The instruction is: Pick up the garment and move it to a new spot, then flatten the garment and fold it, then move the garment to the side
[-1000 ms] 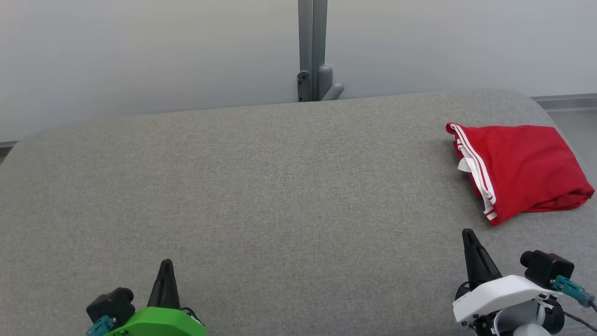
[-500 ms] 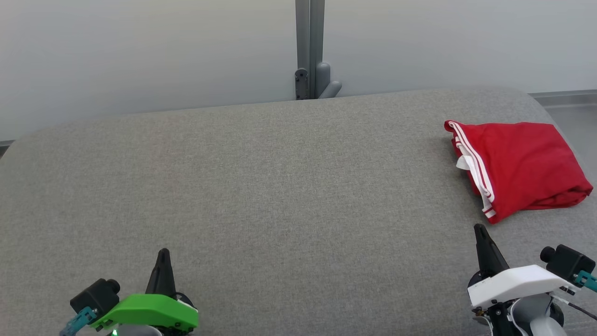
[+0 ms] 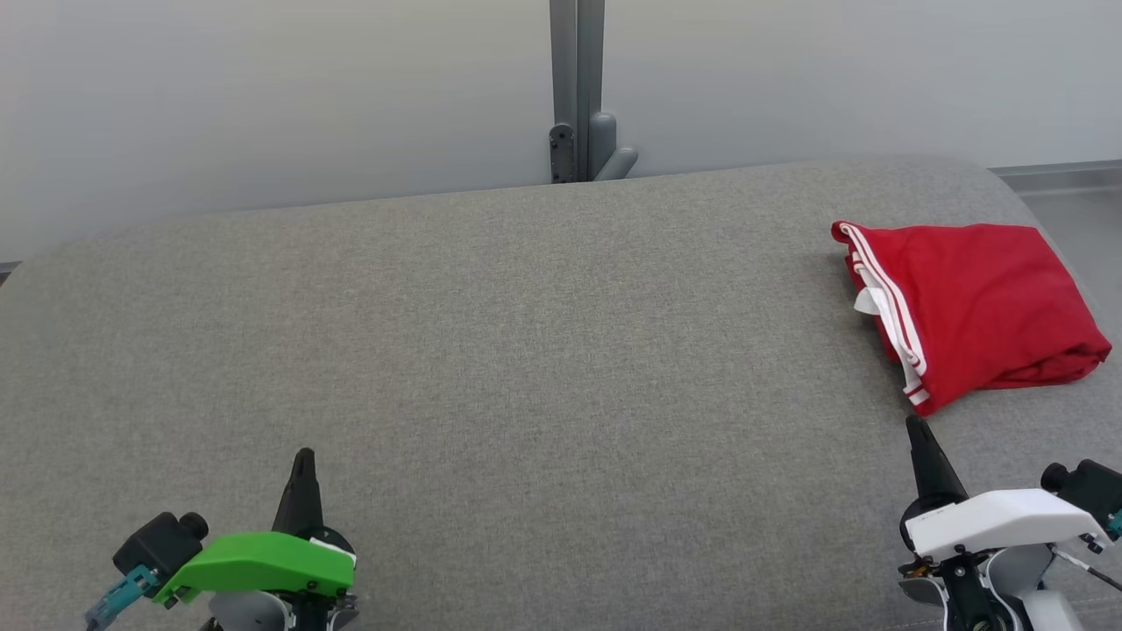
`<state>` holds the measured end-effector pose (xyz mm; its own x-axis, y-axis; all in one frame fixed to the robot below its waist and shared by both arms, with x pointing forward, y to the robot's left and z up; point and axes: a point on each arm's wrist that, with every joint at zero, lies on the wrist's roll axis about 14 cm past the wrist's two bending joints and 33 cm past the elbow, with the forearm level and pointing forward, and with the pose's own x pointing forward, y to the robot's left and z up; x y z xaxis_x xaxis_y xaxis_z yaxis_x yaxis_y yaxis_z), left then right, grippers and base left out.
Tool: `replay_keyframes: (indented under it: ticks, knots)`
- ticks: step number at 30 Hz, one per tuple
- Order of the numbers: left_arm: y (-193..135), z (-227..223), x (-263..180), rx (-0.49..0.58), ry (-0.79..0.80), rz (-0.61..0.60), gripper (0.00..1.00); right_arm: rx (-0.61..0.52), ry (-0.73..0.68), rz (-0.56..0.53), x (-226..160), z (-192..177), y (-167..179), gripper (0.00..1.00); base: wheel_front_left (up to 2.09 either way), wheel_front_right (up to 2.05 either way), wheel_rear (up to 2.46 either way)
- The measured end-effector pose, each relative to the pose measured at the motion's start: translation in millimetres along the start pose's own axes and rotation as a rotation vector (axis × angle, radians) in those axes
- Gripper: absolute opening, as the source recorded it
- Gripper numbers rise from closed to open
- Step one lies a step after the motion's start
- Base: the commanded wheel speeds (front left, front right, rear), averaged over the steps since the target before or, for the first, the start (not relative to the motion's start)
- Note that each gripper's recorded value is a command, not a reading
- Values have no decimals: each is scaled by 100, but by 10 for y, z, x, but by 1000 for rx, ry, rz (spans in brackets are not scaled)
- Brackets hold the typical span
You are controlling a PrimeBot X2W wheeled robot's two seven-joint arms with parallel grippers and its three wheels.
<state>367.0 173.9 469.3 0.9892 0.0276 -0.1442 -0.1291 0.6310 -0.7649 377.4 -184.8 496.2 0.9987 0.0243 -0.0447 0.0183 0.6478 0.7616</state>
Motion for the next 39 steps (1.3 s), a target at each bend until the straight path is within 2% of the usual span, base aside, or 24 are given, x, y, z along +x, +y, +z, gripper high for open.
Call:
replay_keyframes:
  ticks: [21, 39]
  knots:
    - [-113, 51, 122, -232, 16, -35, 0, 236, -20, -23, 48, 132, -93, 0, 0, 0, 0]
    - [-217, 104, 213, -389, 23, -74, 0, 406, -41, -25, 74, 233, -152, 0, 0, 0, 0]
